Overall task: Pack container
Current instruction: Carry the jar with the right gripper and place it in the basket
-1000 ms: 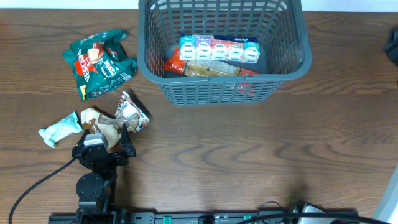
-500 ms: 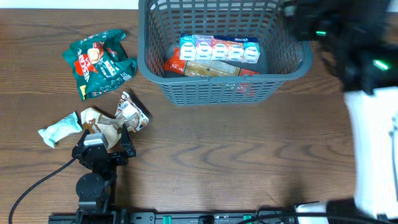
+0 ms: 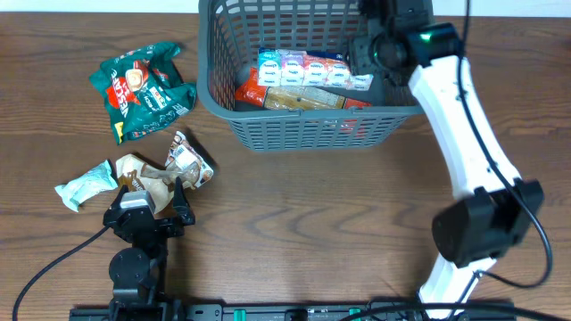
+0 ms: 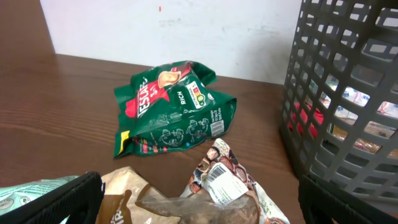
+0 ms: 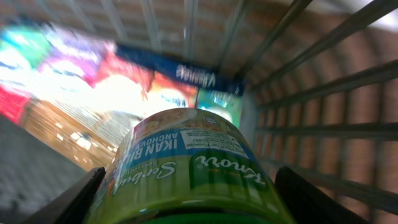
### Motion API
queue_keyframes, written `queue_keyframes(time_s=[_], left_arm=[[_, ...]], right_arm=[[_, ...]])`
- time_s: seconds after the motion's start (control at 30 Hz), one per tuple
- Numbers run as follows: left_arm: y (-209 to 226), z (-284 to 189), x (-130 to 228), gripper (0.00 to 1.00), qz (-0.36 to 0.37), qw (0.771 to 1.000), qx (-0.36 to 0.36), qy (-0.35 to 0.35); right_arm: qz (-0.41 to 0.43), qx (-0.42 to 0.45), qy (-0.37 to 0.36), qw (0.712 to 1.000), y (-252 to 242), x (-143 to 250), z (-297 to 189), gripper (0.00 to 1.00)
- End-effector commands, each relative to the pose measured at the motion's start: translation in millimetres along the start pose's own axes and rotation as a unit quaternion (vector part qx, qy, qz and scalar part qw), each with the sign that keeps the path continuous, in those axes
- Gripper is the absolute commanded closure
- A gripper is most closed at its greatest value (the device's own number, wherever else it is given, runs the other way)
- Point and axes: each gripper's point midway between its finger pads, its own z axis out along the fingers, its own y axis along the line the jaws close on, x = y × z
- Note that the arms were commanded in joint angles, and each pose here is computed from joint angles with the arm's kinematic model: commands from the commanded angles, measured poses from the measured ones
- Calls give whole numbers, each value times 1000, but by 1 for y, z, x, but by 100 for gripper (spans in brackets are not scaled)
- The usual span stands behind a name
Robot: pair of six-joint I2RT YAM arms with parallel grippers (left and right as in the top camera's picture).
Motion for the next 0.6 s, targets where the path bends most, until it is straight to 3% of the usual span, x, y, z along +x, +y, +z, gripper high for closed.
queue_keyframes(time_s=[0.0,0.33,0.37,0.43,0.5,0.53,0.57], left_arm=[[2,2,16,1,7,1000,-4,18],[3,2,16,1,7,1000,-4,18],[3,2,16,1,7,1000,-4,18],[3,2,16,2,7,1000,-4,18],[2,2,16,2,7,1000,-4,18],[2,2,16,1,7,1000,-4,18],[3,2,16,1,7,1000,-4,18]], right_arm=[[-12,-4,35,999,5,14,25,99],[-5,-28,76,997,15,33,49,99],[-5,-28,75,997,15,33,49,95],[-5,-29,75,997,15,33,49,65],[-5,-29,78,997,15,34,49,12],[-5,-29,79,996,15,35,48,1],[-5,-28,80,996,15,35,48,1]])
